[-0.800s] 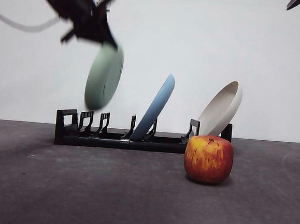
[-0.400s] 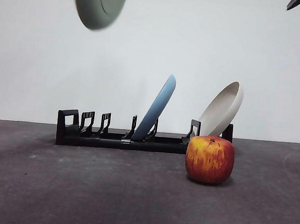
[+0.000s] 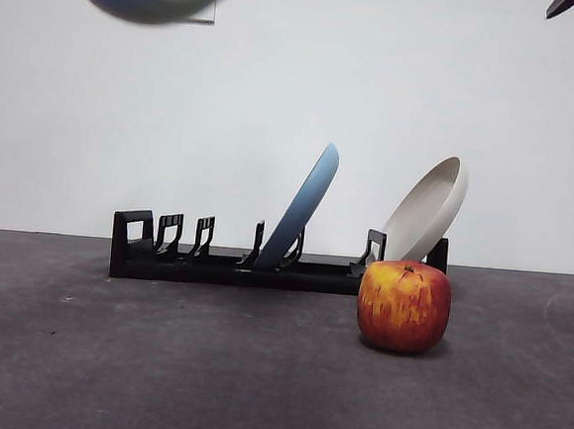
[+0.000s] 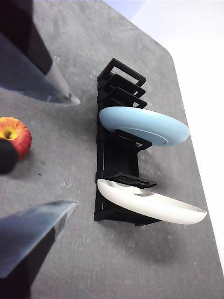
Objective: Take the green plate from the plate rack,put the plate on the table,take the apple from the table,put the apple in the plate
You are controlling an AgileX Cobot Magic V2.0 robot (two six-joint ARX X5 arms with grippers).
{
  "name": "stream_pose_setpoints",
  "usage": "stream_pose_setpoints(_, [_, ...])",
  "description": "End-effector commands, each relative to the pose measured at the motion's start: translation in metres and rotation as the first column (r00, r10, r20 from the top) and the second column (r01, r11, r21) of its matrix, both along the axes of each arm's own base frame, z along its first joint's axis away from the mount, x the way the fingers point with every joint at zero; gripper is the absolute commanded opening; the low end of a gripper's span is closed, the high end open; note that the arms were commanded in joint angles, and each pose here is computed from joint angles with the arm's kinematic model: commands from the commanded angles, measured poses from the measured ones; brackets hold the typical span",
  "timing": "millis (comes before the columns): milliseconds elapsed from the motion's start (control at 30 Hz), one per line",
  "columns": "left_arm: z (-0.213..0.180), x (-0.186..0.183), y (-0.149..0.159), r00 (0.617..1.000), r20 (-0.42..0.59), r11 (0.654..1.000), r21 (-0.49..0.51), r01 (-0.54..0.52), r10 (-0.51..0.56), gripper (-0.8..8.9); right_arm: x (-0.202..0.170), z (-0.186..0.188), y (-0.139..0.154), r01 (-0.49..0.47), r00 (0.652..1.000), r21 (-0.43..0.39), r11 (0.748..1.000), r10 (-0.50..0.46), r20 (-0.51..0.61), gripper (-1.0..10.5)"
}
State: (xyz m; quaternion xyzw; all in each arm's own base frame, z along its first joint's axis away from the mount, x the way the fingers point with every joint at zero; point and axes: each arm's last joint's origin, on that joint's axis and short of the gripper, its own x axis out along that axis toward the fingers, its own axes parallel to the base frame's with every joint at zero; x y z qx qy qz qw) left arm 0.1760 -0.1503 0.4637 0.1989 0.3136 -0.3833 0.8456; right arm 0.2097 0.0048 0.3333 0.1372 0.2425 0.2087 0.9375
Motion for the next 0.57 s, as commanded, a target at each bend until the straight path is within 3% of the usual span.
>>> stream_pose_setpoints(33, [-0.036,0.001,-0.028,0.999,-0.033,0.995,0.100,-0.005,0.009,-0.09,0.001,0.001,0.000,0.004,1.000,0.004,1.000,-0.004,0.003,3.4])
stream_pose_setpoints(300, [-0.150,0.011,-0.069,0.995,-0.101,0.982,0.187,-0.004,0.024,-0.09,0.001,0.001,0.000,0.012,1.000,0.000,1.000,-0.012,0.004,3.4])
stream_pose_setpoints(567, [-0.249,0.028,-0.088,0.987,-0.141,0.933,0.360,-0.026,0.082,-0.09,0.001,0.002,-0.001,0.049,0.999,-0.018,0.999,-0.048,0.009,3.4])
